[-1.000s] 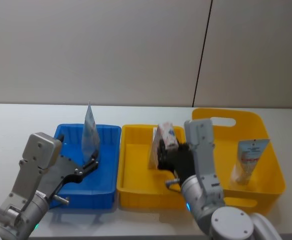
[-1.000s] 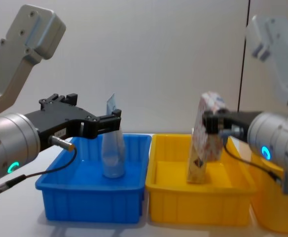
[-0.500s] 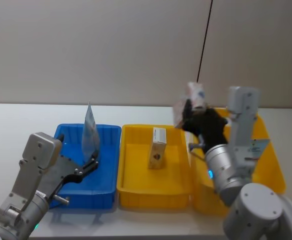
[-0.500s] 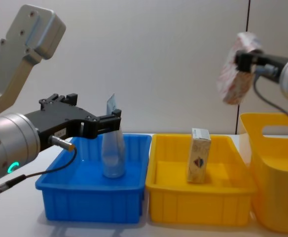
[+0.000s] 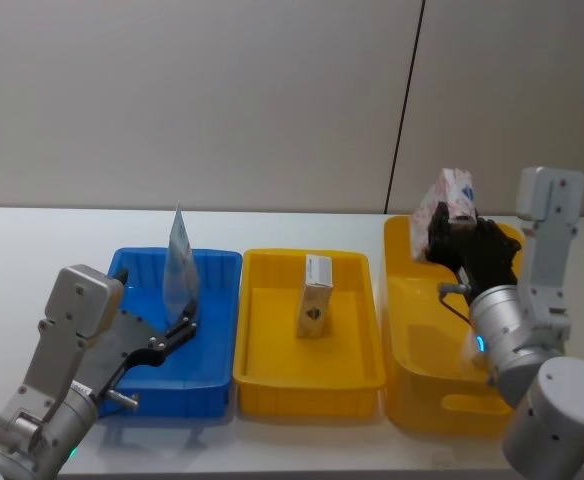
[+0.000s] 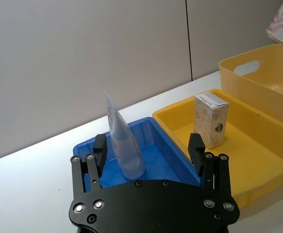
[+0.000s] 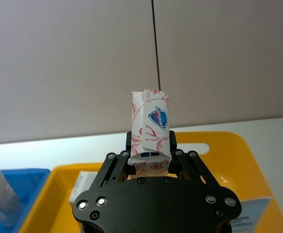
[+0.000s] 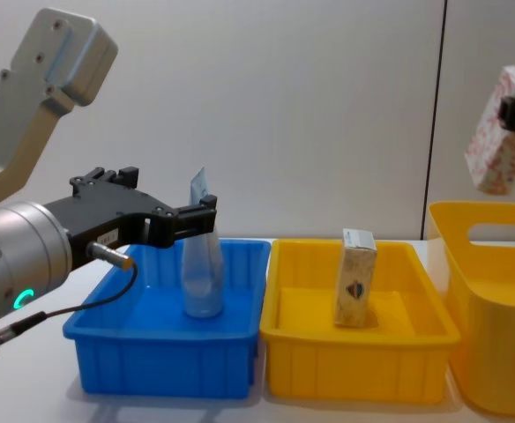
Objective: Bimanual collaborative sorting of washing and personal care products
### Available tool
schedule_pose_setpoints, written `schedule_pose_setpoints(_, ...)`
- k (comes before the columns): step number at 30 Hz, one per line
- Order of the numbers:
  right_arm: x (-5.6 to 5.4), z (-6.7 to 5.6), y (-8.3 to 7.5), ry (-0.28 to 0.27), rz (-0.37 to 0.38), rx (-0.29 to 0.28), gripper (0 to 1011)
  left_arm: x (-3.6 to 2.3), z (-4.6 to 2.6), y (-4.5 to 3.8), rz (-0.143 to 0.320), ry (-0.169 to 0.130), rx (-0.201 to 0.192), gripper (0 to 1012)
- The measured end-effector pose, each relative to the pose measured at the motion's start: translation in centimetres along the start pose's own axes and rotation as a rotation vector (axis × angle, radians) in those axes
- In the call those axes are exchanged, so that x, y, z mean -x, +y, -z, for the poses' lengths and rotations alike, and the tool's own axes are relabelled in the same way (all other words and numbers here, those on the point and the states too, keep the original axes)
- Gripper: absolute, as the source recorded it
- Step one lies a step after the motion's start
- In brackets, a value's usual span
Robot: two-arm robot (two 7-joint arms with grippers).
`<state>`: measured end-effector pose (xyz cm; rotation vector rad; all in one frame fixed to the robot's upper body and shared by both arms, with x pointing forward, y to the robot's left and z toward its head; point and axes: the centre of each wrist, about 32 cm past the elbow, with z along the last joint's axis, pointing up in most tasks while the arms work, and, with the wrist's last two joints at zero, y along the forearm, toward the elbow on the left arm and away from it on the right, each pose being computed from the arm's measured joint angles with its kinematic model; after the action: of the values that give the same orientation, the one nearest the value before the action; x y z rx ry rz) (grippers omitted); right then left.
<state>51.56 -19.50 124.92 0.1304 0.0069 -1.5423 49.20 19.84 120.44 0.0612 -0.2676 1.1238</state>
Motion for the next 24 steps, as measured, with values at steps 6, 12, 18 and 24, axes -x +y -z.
schedule_pose_setpoints(6,-1.1,0.2,-0.2,-0.056,0.003,0.066,308,0.00,0.00,0.00,0.000,0.000,0.000,1001)
schedule_pose_setpoints(12,-1.8,0.5,-0.2,-0.119,0.005,0.136,308,0.00,0.00,0.00,0.000,0.000,0.000,1001)
schedule_pose_setpoints(18,-2.3,1.1,-0.2,-0.169,0.016,0.204,308,0.01,0.00,0.00,0.000,0.000,0.000,1001)
schedule_pose_setpoints(24,-2.6,1.5,-0.2,-0.200,0.025,0.248,308,0.00,0.00,0.00,0.000,0.000,0.000,1001)
